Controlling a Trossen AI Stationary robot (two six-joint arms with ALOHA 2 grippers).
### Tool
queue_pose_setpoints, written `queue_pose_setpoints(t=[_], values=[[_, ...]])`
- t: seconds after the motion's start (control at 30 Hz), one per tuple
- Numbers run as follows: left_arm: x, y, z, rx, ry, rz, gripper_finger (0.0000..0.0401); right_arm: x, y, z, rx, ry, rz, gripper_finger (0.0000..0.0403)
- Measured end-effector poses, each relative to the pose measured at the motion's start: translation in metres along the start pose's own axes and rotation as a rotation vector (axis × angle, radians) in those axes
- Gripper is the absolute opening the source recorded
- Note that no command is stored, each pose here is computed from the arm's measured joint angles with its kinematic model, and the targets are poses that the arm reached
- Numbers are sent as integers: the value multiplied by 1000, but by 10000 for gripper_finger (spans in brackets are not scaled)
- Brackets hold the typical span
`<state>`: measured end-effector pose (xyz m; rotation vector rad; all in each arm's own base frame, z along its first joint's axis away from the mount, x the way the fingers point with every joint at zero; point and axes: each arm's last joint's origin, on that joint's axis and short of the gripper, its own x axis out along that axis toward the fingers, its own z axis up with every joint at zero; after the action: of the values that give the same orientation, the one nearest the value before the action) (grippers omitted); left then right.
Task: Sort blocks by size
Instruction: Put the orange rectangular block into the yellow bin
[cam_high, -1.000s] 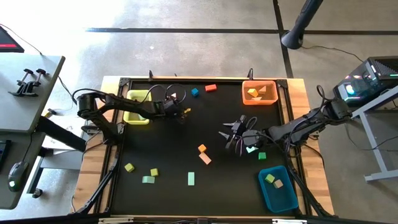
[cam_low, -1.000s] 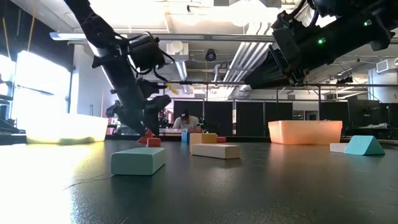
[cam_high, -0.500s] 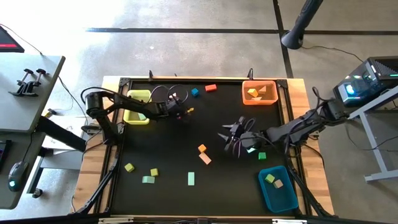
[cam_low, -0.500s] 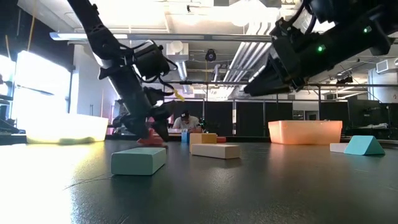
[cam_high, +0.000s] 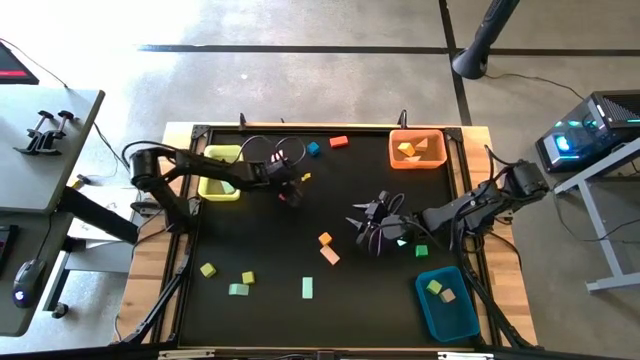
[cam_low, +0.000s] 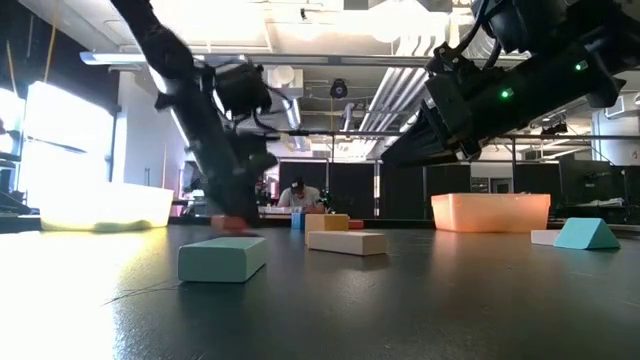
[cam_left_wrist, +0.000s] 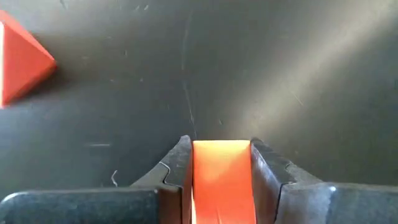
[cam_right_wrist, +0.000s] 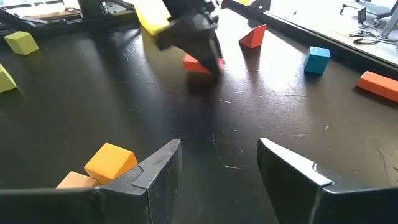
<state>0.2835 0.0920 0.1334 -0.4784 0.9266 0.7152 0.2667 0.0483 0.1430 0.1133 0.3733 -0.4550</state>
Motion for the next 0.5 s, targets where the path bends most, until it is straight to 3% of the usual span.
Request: queue_pose_setpoints(t=[0.13, 0.27, 0.37, 0.5], values=[[-40, -1, 17, 88, -20, 90, 85, 0, 0, 0, -10, -1, 0, 206], [-87, 8, 13, 147, 7, 261, 85, 0, 0, 0, -16, -4, 1, 206], [-116, 29, 6, 90, 37, 376, 85, 0, 0, 1, -17, -8, 1, 206], [-131, 62, -9, -56, 73, 495, 85, 0, 0, 2, -16, -14, 3, 206]])
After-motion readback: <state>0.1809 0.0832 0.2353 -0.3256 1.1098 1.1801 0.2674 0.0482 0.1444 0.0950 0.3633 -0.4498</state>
